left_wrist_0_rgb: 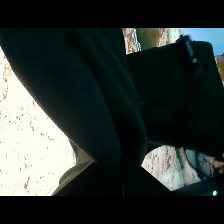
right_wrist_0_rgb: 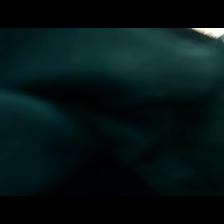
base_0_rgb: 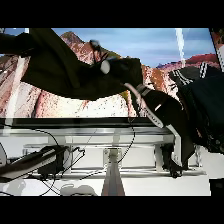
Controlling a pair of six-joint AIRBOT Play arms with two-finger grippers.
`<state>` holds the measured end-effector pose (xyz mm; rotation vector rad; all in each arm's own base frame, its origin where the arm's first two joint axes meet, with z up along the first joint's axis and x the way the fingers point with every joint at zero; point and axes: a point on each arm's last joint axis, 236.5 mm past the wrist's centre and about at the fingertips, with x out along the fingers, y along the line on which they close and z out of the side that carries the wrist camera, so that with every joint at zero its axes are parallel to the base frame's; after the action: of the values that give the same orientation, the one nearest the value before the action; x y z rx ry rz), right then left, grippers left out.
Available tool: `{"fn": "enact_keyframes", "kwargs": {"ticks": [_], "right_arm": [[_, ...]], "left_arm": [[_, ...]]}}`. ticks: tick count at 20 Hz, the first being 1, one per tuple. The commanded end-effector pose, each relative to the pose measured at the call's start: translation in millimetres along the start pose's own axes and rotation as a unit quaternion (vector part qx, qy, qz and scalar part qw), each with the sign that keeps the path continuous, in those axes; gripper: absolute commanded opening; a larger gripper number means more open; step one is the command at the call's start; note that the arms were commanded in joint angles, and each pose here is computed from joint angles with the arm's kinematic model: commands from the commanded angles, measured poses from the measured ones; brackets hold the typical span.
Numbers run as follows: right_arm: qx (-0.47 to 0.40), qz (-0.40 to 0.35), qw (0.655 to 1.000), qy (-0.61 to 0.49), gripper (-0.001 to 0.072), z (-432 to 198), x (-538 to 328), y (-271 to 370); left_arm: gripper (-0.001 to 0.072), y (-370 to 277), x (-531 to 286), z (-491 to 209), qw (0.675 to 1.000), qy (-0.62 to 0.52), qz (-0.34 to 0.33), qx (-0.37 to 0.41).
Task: Fold the clothes and pants, and hang the long-sleeved shirts on hangers.
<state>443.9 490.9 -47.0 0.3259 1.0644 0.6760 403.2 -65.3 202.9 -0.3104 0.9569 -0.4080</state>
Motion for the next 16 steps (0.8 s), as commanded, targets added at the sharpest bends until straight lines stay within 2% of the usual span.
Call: {"fn": "enact_keyframes", "kwargs": {"ticks": [1, 3, 6, 8, 10, 13, 16], "right_arm": [[-0.045, 0.002, 0.999, -0.002, 0.003, -23, 19, 24], [-0.104, -0.059, 0.993, 0.021, 0.0031, -14, -1, -15], [-0.1, -0.186, 0.975, 0.068, 0.0031, 17, -69, -120], [-0.055, -0.256, 0.962, 0.083, 0.0031, 40, -132, -192], [0.013, -0.29, 0.953, 0.082, 0.0031, 55, -195, -247], [0.091, -0.323, 0.94, 0.06, 0.003, 67, -280, -303], [0.142, -0.344, 0.928, 0.027, 0.003, 73, -343, -341]], "left_arm": [[0.0019, -10, 21, -2, 1.0, 0.019, -0.024, -0.002], [0.0019, -18, 46, -10, 0.998, 0.049, -0.037, 0.003], [0.0019, -52, 86, -9, 0.996, 0.055, -0.072, 0.02], [0.0019, -100, 113, 1, 0.991, 0.03, -0.13, 0.017], [0.0018, -145, 146, 2, 0.985, 0.014, -0.171, 0.017], [0.0018, -217, 199, -23, 0.975, 0.015, -0.219, 0.015], [0.0019, -282, 239, -31, 0.965, -0.033, -0.26, -0.028]]}}
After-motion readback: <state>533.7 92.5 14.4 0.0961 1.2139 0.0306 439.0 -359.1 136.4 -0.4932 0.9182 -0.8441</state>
